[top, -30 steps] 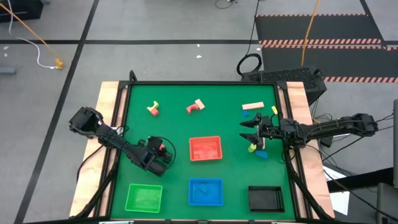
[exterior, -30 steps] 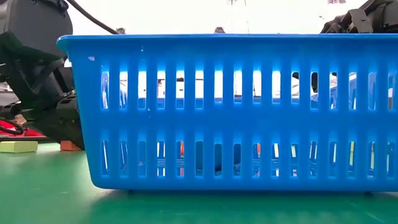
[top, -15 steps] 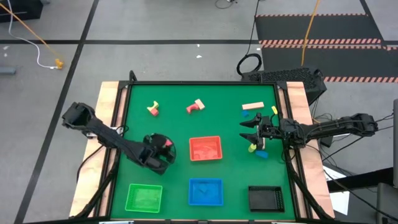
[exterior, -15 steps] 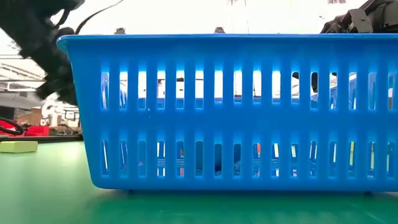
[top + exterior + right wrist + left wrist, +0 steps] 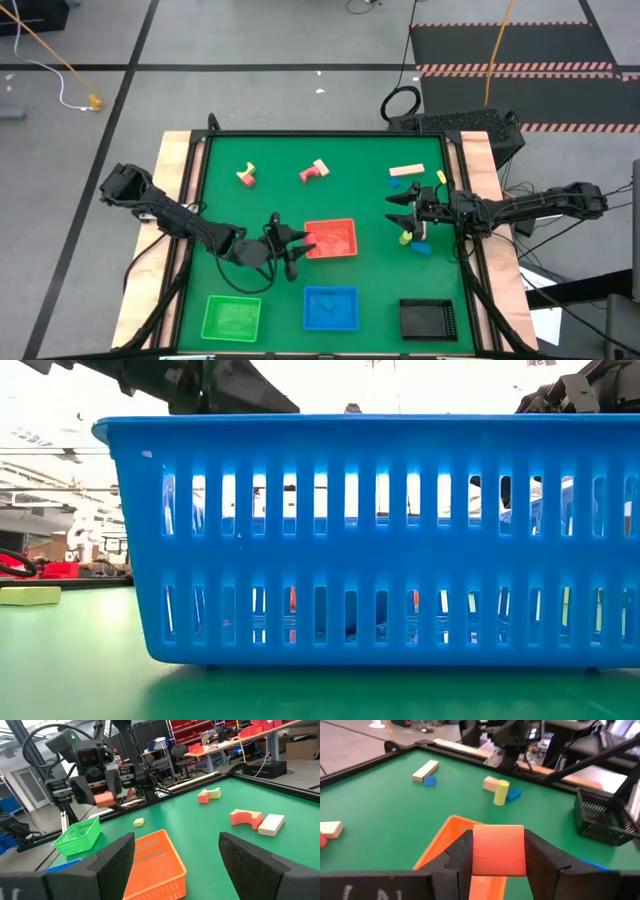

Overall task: Sort & place blocks by color
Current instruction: Put the bottom left orange block into the orange bin

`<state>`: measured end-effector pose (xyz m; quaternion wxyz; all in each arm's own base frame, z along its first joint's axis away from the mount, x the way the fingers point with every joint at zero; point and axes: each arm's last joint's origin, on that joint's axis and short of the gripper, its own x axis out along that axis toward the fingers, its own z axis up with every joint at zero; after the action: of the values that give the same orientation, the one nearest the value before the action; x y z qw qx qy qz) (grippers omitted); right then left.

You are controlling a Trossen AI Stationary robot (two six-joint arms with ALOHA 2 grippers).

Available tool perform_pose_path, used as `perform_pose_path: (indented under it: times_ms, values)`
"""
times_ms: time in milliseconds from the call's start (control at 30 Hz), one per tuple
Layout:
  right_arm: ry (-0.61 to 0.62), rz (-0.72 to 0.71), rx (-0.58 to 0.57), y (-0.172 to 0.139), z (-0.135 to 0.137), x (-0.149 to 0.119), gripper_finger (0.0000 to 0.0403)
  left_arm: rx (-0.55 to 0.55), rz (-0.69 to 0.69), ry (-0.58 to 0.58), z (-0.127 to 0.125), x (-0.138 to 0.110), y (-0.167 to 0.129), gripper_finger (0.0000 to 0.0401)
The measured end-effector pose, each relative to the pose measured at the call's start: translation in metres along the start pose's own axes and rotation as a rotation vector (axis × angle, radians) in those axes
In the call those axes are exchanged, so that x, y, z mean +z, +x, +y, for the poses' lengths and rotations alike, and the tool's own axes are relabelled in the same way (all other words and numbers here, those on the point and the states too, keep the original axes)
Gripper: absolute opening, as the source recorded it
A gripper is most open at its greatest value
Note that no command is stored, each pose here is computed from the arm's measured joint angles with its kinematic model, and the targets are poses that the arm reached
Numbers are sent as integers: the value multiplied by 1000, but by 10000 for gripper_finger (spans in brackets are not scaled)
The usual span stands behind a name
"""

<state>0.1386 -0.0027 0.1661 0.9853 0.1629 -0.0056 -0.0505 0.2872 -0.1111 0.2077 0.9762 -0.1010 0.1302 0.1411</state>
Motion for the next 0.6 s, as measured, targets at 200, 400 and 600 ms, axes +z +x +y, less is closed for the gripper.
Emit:
perform_pose_path:
  times_ms: [200, 400, 600]
  values:
    - [0, -2, 0, 0, 0, 0, 281, 32, 18, 29, 9, -3, 11, 135]
    - [67, -150, 54, -1, 5, 15, 281, -4, 29, -22, 11, -22, 36, 135]
    - [99, -352, 101, -6, 10, 33, 281, 8, 2, -12, 16, -31, 50, 135]
